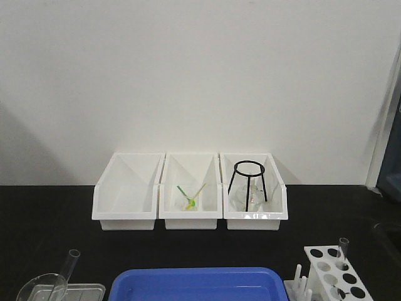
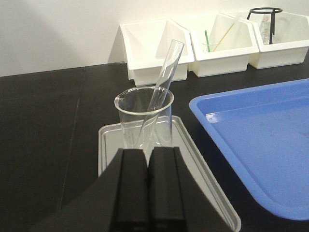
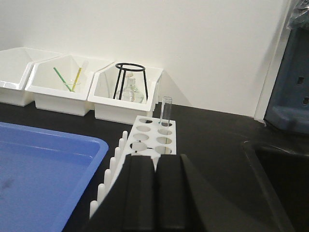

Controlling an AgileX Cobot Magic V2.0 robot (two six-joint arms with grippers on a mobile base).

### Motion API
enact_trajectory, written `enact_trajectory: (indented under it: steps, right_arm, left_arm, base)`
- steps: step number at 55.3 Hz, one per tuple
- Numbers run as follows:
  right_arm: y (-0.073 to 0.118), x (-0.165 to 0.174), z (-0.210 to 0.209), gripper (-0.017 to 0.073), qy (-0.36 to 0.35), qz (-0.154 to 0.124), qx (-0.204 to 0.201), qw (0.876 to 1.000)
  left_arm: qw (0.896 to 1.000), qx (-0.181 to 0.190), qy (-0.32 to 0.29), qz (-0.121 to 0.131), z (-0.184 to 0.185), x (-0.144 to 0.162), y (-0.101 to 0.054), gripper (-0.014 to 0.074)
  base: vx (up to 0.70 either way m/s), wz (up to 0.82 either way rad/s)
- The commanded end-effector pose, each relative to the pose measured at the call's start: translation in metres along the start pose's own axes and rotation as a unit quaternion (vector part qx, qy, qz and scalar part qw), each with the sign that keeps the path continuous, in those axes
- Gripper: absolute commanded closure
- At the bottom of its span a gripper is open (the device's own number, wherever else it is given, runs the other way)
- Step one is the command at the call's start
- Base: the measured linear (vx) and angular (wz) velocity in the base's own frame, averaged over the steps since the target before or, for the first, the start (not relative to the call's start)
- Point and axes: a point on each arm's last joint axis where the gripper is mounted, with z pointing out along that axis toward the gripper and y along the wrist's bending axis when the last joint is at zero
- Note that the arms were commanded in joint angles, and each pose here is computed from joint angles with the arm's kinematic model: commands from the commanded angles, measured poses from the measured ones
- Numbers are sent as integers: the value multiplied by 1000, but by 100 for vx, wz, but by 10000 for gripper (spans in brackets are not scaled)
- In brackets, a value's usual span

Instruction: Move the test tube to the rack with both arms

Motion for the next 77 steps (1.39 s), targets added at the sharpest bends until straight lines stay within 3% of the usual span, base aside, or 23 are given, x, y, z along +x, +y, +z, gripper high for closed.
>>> enact_trajectory:
  steps: [1, 14, 21, 25, 27, 31, 34, 39, 42, 48, 52, 58, 65, 77]
  right_arm:
    - [0, -3, 0, 568, -36, -7, 4, 999]
    - [0, -5, 0, 568, -50, -8, 4, 999]
    - [0, -15, -2, 568, -104, -8, 5, 995]
    - [0, -21, -3, 568, -135, -8, 6, 991]
    - [-1, -24, -4, 568, -148, -8, 7, 989]
    - [-2, -35, -7, 568, -168, 1, 7, 986]
    - [-3, -47, -10, 568, -181, 16, 7, 983]
    - [-7, -80, -22, 568, -215, 26, 10, 976]
    - [-9, -102, -28, 568, -234, 23, 12, 972]
    - [-14, -154, -32, 568, -262, 6, 19, 965]
    - [-16, -184, -21, 568, -260, -12, 23, 965]
    - [-19, -217, 11, 568, -252, -33, 26, 967]
    - [-20, -231, 49, 568, -230, -33, 22, 972]
    - [-19, -222, 93, 557, -184, -33, 15, 982]
  left_arm:
    - [997, 3, -75, -1, -4, -19, 0, 591]
    - [982, 8, -190, -2, -10, -40, -1, 591]
    - [977, 9, -211, -2, -11, -43, -2, 591]
    - [970, 12, -244, -8, -15, -51, -2, 591]
    - [965, 15, -259, -23, -16, -54, -2, 591]
    - [954, 32, -280, -104, -19, -57, 0, 591]
    - [947, 43, -281, -150, -19, -59, 0, 591]
    - [945, 52, -272, -173, -23, -69, 0, 591]
    - [945, 52, -278, -164, -29, -83, -1, 591]
    - [949, 42, -291, -109, -40, -125, -2, 591]
    - [955, 33, -283, -79, -35, -161, -2, 591]
    - [962, 25, -268, -55, -15, -205, -3, 591]
    - [968, 17, -247, -31, 19, -243, -4, 591]
    - [980, 15, -198, -31, 63, -253, -4, 587]
  base:
    - [0, 0]
    - [0, 0]
    - [0, 0]
    - [0, 0]
    - [0, 0]
    - [0, 0]
    - [0, 0]
    - [0, 0]
    - [0, 0]
    - [0, 0]
    - [0, -1]
    - [0, 0]
    - [0, 1]
    - [0, 0]
